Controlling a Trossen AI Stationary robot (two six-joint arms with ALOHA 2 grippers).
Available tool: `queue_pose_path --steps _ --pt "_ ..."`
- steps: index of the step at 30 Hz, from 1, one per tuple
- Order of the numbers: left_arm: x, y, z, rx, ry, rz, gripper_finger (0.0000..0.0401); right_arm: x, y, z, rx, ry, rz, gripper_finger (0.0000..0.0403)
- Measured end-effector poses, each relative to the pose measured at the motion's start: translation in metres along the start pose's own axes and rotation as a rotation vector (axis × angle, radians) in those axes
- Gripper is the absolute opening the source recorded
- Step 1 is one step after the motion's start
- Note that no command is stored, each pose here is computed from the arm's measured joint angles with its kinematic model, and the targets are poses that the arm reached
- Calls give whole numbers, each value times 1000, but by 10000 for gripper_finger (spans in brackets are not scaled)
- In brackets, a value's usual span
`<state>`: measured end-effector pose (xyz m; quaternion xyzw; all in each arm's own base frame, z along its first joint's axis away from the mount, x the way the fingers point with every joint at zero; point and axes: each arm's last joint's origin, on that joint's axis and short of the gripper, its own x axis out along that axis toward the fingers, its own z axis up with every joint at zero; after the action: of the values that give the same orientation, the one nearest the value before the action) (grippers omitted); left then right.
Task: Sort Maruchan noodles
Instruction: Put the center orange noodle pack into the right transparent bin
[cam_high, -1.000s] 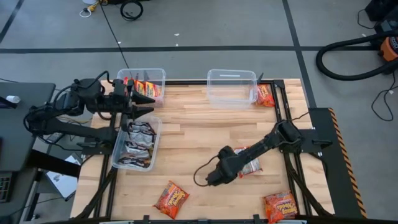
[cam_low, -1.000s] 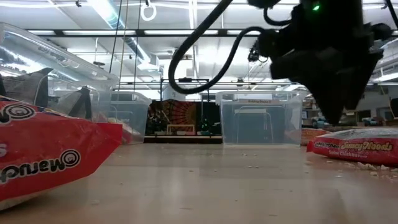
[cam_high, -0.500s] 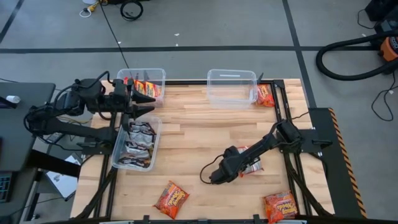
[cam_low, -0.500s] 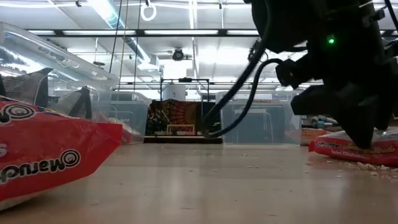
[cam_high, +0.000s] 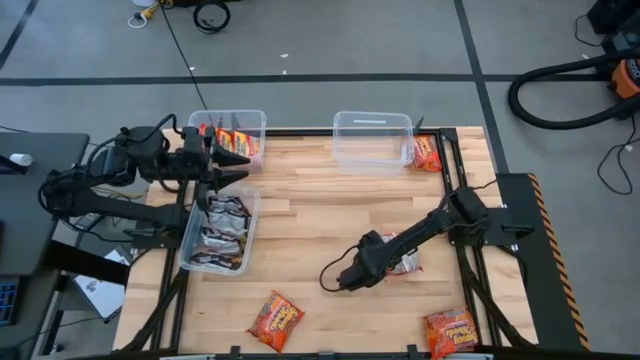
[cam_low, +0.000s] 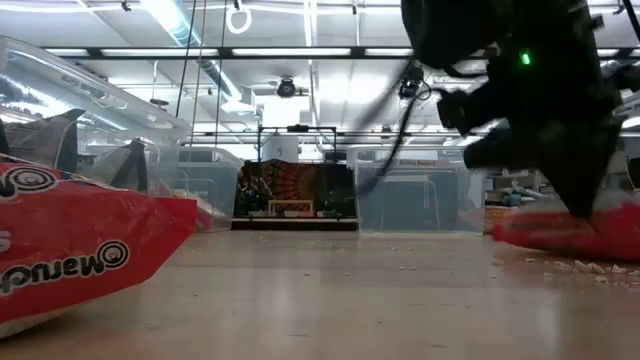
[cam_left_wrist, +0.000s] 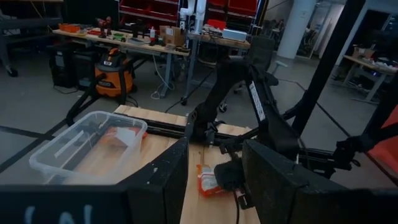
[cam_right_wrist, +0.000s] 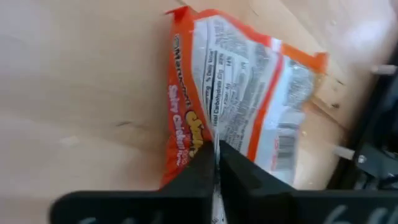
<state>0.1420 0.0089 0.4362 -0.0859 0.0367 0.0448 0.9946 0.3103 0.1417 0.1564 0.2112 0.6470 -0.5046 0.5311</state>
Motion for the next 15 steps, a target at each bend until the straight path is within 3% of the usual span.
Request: queue_pose_path --steps 6,15 --pt "0 1 -4 0 41 7 156 -53 -38 13 25 -103 254 8" --pt "0 1 -5 1 53 9 156 -125 -146 30 220 -483 606 4"
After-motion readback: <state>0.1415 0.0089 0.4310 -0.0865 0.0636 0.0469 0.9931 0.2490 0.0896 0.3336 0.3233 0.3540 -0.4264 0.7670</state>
